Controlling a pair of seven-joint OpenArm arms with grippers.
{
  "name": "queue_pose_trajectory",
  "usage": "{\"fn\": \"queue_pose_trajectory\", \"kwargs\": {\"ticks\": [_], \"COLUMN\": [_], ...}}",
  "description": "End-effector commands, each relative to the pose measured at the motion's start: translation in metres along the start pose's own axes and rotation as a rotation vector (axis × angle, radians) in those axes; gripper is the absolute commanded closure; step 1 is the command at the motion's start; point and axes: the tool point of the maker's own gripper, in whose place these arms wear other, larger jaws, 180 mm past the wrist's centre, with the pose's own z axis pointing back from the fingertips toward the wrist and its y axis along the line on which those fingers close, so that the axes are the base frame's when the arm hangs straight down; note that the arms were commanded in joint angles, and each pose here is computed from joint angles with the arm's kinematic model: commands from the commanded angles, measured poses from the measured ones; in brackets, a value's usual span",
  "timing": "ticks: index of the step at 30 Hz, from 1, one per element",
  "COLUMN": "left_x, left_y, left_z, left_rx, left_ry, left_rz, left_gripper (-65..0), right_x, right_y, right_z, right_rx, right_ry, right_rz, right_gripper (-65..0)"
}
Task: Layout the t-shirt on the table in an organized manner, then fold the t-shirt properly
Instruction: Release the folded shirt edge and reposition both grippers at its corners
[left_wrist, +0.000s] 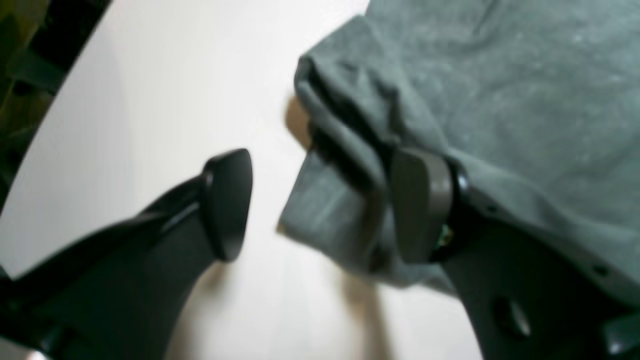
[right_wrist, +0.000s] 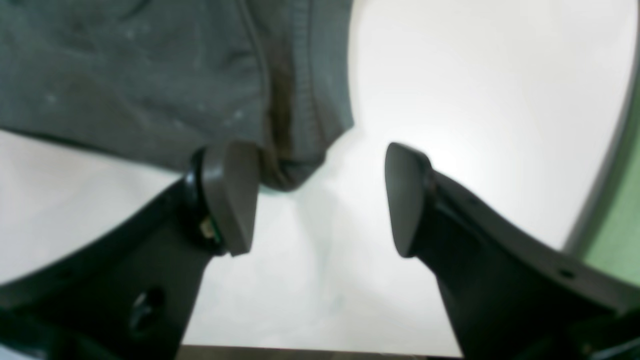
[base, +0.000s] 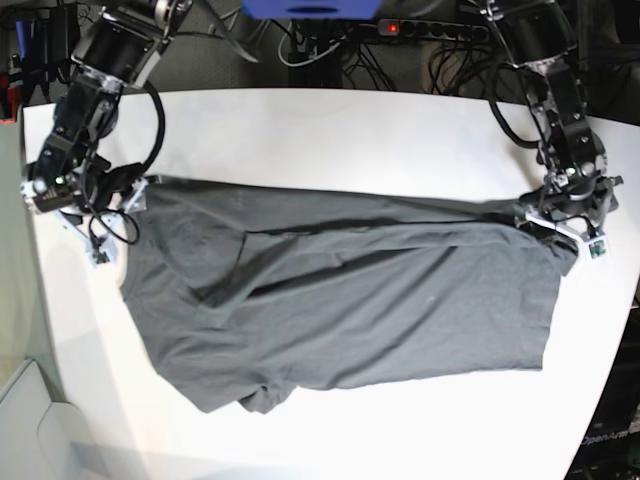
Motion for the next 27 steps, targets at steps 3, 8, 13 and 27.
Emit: {"fn": "queue_pose_trajectory", "kwargs": {"ticks": [3,8,13,27], "left_x": [0.013,0.009,0.006,0.006], "left_y": [0.009,0.012,0.029,0.023], "left_z": [0.003,0.005,0.005,-0.009], "left_rx": [0.019,0.024,0.061,0.051], "left_ry": [-0.019,-0.009,-0.002,0.002], "left_rz": [-0.005,-0.011,0.029,0.055], "left_gripper": [-42.3,-42.4,-42.4,-42.5], "right_x": [0.009,0.006,0.004,0.004], "right_y": [-0.004,-0.002,-0.002,-0.002], "right_z": [0.006,0.004,0.003,0.003], "right_rx": [-0.015,-0.01,-0.007,-0.007], "right_ry": [-0.036,-0.028,-0.024,-0.025], "right_rz": [0.003,0.003,-0.001,-0.001], "right_gripper": [-40.4,-40.4,-40.4,-40.3]}}
